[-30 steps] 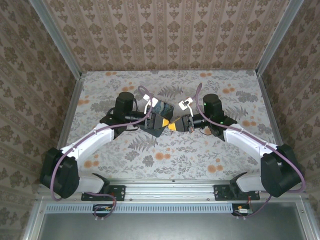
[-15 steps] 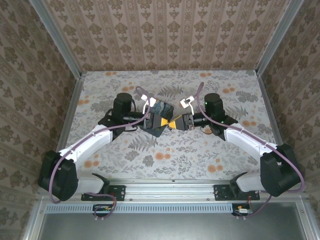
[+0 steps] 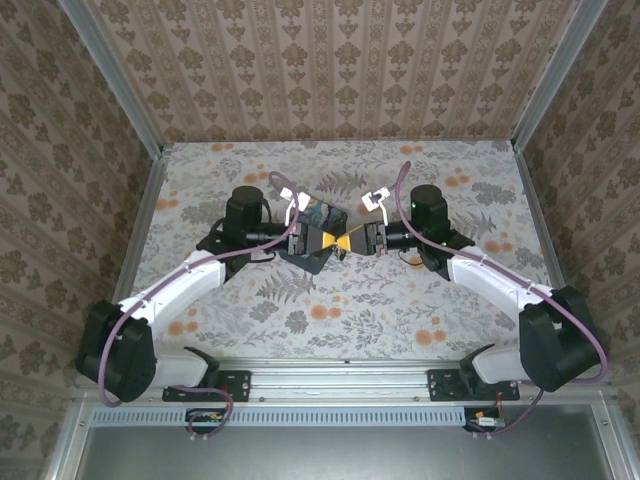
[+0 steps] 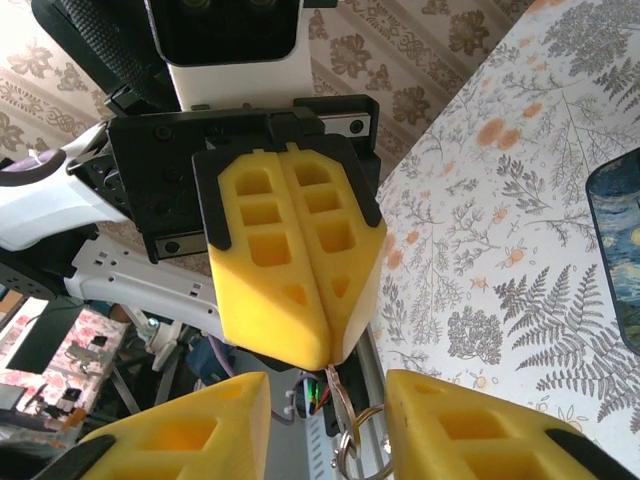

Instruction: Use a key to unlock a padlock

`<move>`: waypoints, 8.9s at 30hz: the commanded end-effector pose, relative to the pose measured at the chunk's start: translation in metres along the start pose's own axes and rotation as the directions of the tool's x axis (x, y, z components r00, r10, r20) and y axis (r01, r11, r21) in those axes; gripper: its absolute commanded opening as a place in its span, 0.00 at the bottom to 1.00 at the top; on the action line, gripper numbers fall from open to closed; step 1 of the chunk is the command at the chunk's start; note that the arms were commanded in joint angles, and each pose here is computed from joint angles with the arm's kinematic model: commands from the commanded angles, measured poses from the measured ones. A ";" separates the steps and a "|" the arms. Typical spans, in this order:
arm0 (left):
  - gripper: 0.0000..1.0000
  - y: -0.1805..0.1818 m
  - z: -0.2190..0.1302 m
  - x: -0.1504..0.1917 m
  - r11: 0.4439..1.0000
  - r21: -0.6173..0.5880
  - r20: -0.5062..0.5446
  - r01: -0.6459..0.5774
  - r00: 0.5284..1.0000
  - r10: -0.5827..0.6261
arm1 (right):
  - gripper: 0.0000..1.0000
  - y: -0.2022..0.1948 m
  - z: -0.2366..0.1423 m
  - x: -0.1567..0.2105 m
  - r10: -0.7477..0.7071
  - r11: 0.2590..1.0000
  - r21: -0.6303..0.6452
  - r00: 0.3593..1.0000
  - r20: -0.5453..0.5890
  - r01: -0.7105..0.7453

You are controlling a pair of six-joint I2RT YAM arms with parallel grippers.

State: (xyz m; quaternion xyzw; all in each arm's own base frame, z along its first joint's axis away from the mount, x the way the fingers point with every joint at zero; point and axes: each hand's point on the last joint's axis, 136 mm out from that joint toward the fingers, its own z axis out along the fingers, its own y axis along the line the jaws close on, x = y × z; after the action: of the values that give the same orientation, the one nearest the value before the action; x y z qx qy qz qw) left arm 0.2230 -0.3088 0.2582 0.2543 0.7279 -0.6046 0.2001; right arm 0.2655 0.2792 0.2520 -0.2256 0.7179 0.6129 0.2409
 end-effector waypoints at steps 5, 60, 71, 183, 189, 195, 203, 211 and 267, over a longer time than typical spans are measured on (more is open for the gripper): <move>0.00 -0.002 -0.007 -0.006 1.000 0.001 0.036 -0.009 0.999 0.009 | 0.28 -0.001 0.003 0.006 0.001 1.000 -0.022 1.000 -0.012 -0.002; 0.63 0.045 -0.044 -0.007 0.939 -0.344 0.046 -0.020 0.998 0.039 | 0.00 -0.038 -0.013 0.024 0.053 0.994 0.096 0.998 -0.019 -0.051; 0.64 0.078 -0.018 0.029 0.440 -0.304 -0.650 -0.845 0.521 0.553 | 0.00 -0.116 -0.093 0.018 0.278 0.835 0.432 0.938 0.205 -0.342; 0.27 -0.023 -0.014 -0.001 0.400 0.088 -0.321 -0.912 0.354 0.878 | 0.00 0.016 -0.009 0.020 0.070 0.997 -0.020 0.988 -0.139 -0.074; 0.26 -0.009 -0.006 -0.009 0.419 0.123 -0.297 -0.900 0.369 0.880 | 0.00 0.027 -0.020 0.018 0.028 0.999 -0.033 0.981 -0.191 -0.035; 0.25 0.019 -0.001 -0.022 0.439 0.123 -0.301 -0.890 0.388 0.871 | 0.00 0.001 -0.022 0.016 0.103 0.995 0.010 0.975 -0.198 -0.103; 0.23 0.012 0.001 -0.025 0.398 0.136 -0.261 -0.907 0.355 0.898 | 0.00 -0.013 -0.019 0.007 0.161 0.987 0.009 0.964 -0.210 -0.163; 0.22 0.011 0.007 -0.017 0.369 0.162 -0.282 -0.915 0.316 0.906 | 0.00 -0.020 -0.028 0.005 0.182 0.983 0.006 0.962 -0.206 -0.184; 0.18 0.017 0.004 -0.018 0.188 0.111 -0.397 -0.976 0.130 0.909 | 0.00 -0.029 -0.014 0.007 0.418 0.898 -0.025 0.869 -0.265 -0.439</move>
State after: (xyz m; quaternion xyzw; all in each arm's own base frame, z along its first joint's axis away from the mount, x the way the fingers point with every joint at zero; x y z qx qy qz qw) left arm 0.2536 -0.3120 0.2333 0.7389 0.5078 -0.2257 0.3812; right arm 0.2808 0.2589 0.2244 -0.1464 0.7527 0.6418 0.0098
